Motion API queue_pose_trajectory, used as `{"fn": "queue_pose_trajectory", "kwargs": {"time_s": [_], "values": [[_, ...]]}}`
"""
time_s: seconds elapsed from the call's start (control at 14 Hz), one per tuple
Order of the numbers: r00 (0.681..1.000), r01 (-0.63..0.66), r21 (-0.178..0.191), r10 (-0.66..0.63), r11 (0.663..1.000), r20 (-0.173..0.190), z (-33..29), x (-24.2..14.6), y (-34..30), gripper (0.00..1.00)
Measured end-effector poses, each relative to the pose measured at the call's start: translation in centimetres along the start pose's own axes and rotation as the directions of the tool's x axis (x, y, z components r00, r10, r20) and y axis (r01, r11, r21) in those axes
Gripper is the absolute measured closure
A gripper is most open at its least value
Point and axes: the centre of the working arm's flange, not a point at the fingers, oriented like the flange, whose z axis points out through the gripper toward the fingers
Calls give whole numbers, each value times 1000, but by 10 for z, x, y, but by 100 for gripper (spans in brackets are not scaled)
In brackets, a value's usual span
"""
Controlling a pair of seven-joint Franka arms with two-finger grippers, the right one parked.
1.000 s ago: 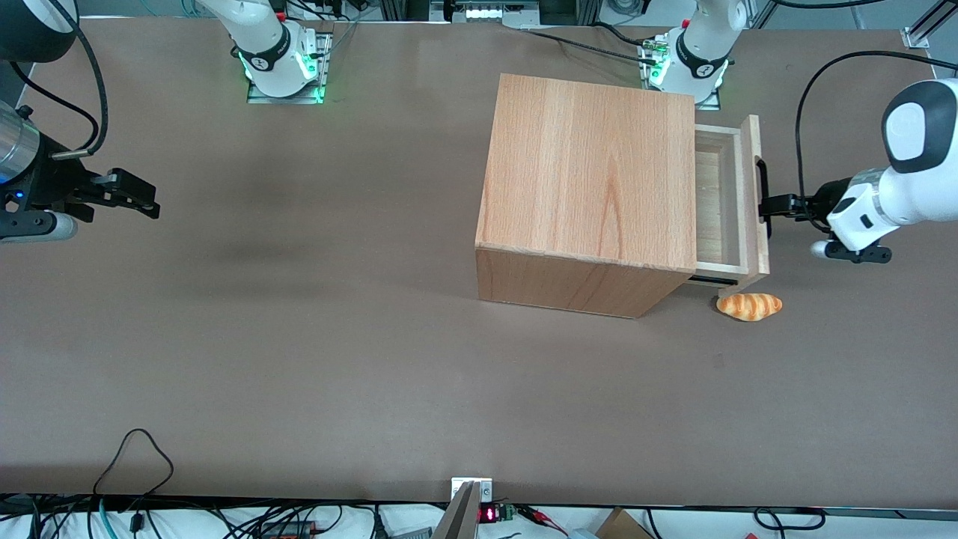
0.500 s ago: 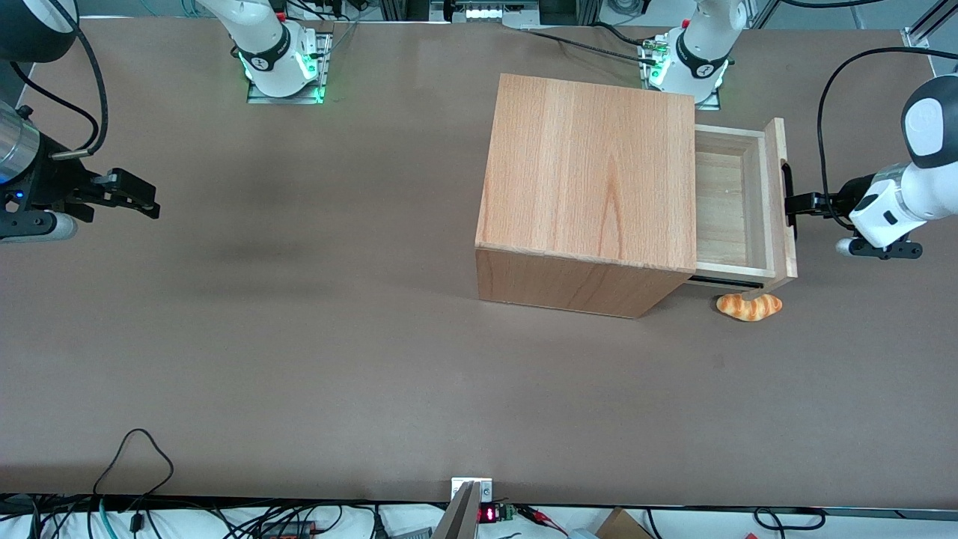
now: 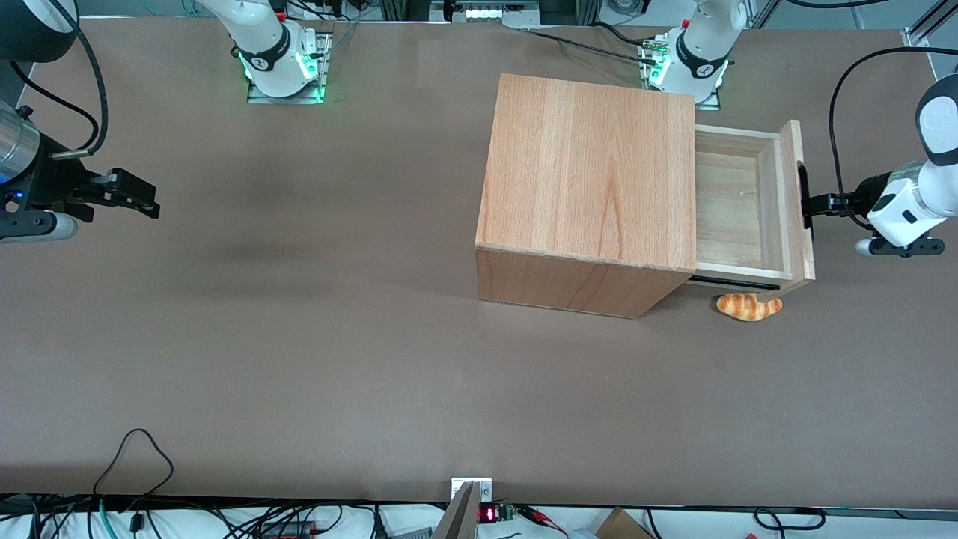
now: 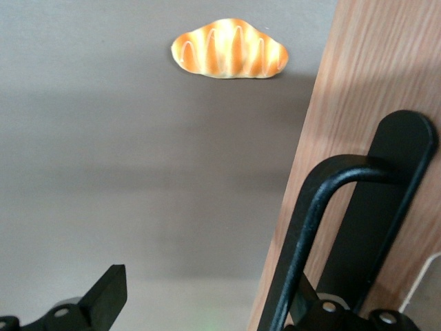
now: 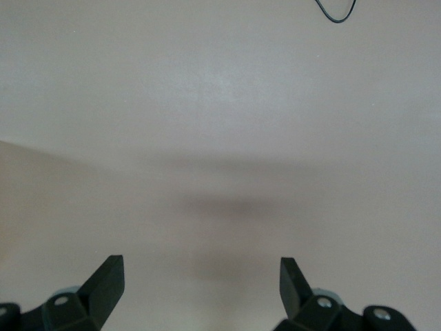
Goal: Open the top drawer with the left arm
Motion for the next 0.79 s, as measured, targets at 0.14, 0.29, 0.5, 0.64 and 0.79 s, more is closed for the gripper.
{"fn": "queue_pose_trajectory", "kwargs": {"time_s": [0.14, 0.29, 0.5, 0.64, 0.79], "values": [[1000, 19, -3, -19, 1000, -5, -1, -1, -10, 0], [999, 36, 5, -36, 999, -13, -2, -3, -21, 0], [999, 46, 9, -46, 999, -21, -4, -4, -28, 0], [998, 52, 12, -52, 999, -30, -8, -2, -27, 0], [997, 64, 15, -64, 998, -45, -19, -1, -25, 0]]}}
